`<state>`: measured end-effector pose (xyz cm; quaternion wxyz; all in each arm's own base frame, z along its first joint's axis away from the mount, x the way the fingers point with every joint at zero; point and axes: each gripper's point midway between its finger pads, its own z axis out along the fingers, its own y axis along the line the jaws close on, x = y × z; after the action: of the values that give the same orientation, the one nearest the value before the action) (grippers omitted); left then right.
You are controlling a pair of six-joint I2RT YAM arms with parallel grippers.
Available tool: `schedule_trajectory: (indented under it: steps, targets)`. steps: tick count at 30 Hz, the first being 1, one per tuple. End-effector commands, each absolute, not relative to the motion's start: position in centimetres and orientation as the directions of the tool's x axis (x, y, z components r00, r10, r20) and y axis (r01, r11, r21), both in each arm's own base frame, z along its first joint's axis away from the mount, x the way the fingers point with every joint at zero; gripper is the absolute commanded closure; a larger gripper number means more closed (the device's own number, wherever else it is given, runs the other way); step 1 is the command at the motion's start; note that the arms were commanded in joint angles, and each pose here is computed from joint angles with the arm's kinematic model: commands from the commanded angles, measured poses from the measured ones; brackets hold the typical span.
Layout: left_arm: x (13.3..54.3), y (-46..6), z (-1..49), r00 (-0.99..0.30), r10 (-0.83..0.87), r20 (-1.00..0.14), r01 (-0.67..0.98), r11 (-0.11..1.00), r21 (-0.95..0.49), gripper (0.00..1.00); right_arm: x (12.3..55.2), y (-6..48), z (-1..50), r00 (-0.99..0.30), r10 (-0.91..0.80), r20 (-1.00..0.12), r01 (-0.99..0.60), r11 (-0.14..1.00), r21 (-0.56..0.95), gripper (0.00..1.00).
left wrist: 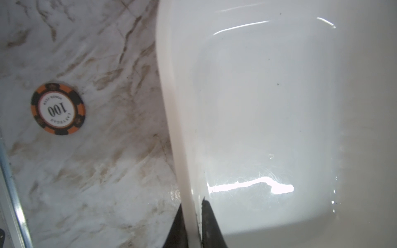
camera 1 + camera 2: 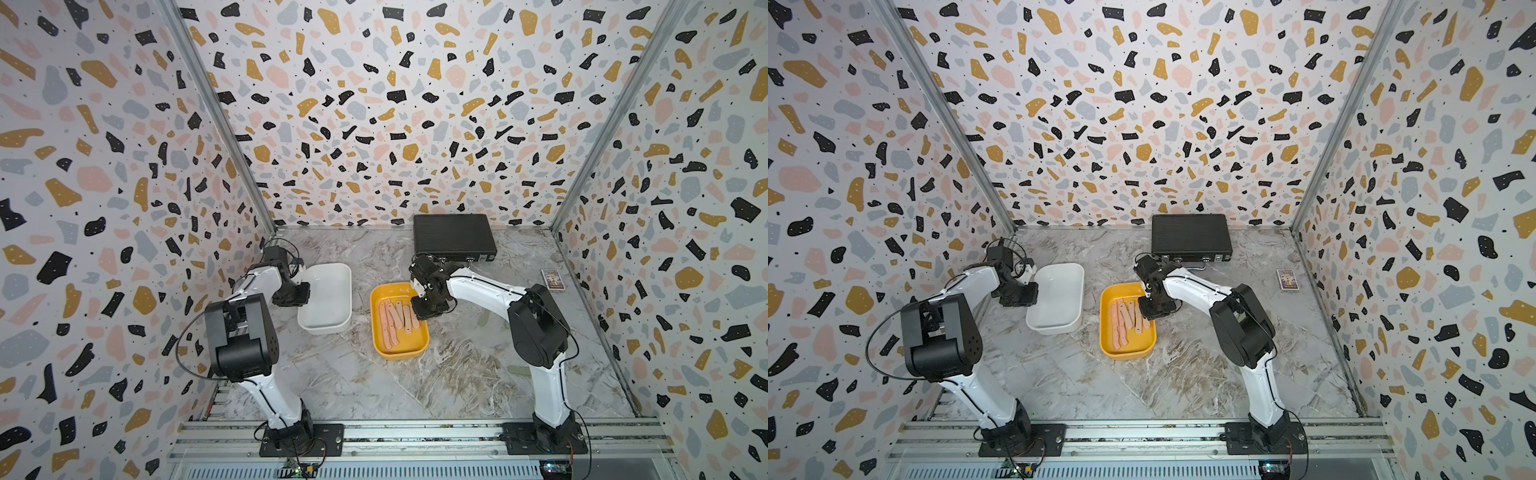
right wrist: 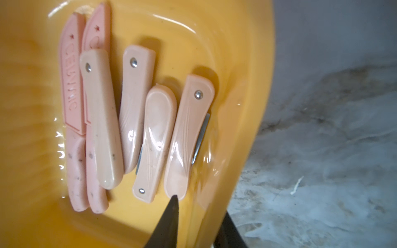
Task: Place the fruit knives into the storage box by color
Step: Move the storage box to the center of the board.
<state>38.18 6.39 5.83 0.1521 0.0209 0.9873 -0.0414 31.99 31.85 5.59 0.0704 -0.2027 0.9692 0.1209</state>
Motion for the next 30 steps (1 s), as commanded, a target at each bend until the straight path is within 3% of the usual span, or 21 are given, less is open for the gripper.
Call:
schedule_trajectory:
  steps: [1,6,12,30]
  targets:
    - [38.3,6.5,6.8,-0.944,0.041,-0.327,0.069,0.995,-0.074,0.93,32.5,32.0,6.5,-0.904,-0.38,-0.196,-0.415,0.89,0.19,0.76]
    - [37.2,6.0,6.8,-0.945,0.055,-0.323,0.085,0.993,-0.08,1.0,33.2,31.9,6.6,-0.903,-0.378,-0.203,-0.413,0.894,0.174,0.82]
    - [35.5,5.4,7.2,-0.945,0.078,-0.318,0.11,0.99,-0.086,1.0,34.6,31.7,6.8,-0.906,-0.369,-0.21,-0.404,0.9,0.164,0.88]
    - [31.2,1.5,6.9,-0.958,0.145,-0.248,0.198,0.958,-0.207,1.0,43.9,31.5,7.7,-0.917,-0.289,-0.276,-0.34,0.926,0.161,0.9]
